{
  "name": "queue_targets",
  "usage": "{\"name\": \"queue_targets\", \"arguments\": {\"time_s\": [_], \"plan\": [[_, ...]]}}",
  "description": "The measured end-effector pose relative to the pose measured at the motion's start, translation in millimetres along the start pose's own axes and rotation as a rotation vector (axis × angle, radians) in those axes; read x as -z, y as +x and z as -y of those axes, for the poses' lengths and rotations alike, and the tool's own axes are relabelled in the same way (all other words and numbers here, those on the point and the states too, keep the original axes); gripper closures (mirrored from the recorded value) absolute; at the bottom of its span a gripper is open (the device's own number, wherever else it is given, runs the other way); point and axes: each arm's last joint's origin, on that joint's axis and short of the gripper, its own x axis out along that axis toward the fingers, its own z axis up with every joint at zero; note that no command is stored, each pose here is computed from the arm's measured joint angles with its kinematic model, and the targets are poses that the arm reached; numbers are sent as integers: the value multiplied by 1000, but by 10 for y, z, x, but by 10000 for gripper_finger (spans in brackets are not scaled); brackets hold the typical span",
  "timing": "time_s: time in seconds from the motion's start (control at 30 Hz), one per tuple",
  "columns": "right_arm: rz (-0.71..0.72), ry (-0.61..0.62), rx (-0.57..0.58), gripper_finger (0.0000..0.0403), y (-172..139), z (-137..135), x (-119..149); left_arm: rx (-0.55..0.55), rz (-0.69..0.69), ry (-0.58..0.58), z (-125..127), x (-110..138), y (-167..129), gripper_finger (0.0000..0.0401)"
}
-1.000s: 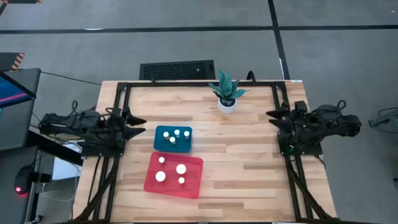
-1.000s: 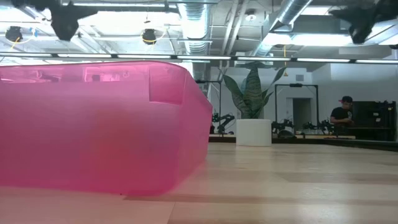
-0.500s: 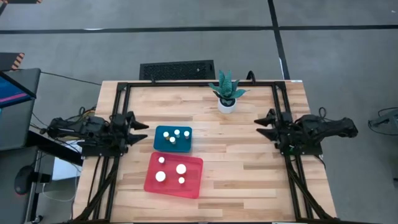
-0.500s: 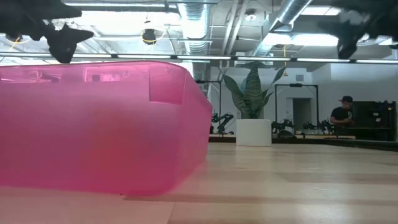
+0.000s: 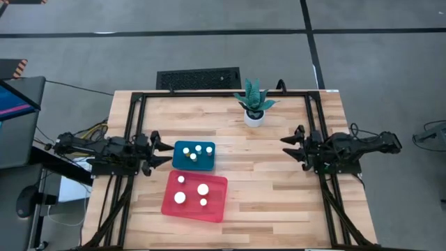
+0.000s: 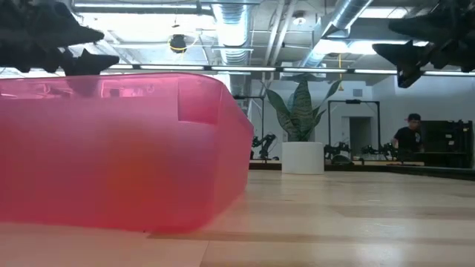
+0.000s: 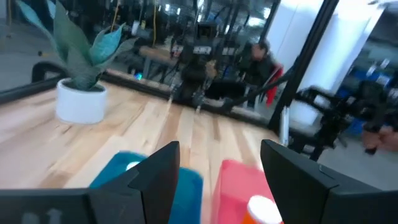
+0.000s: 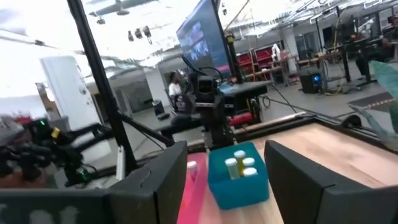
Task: Pick and place medicine bottles into bin by pill shape (circle, oval)
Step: Return to Home Position
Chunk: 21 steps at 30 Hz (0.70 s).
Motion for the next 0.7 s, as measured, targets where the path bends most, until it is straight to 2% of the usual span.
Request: {"name": "queue_targets", "arguments": {"time_s": [0.07, 0.3, 0.5, 0.7], "plan": [[-11, -19, 4, 179, 0, 3, 11, 12, 35, -20, -6, 31, 17, 184], [-78, -32, 27, 179, -2, 24, 77, -8, 41, 42, -10, 26, 23, 184], [-154, -2, 44, 179, -12, 41, 152, -13, 41, -89, -13, 30, 25, 184], [-176, -6, 47, 179, -15, 45, 171, -13, 40, -98, -13, 31, 25, 184]]}}
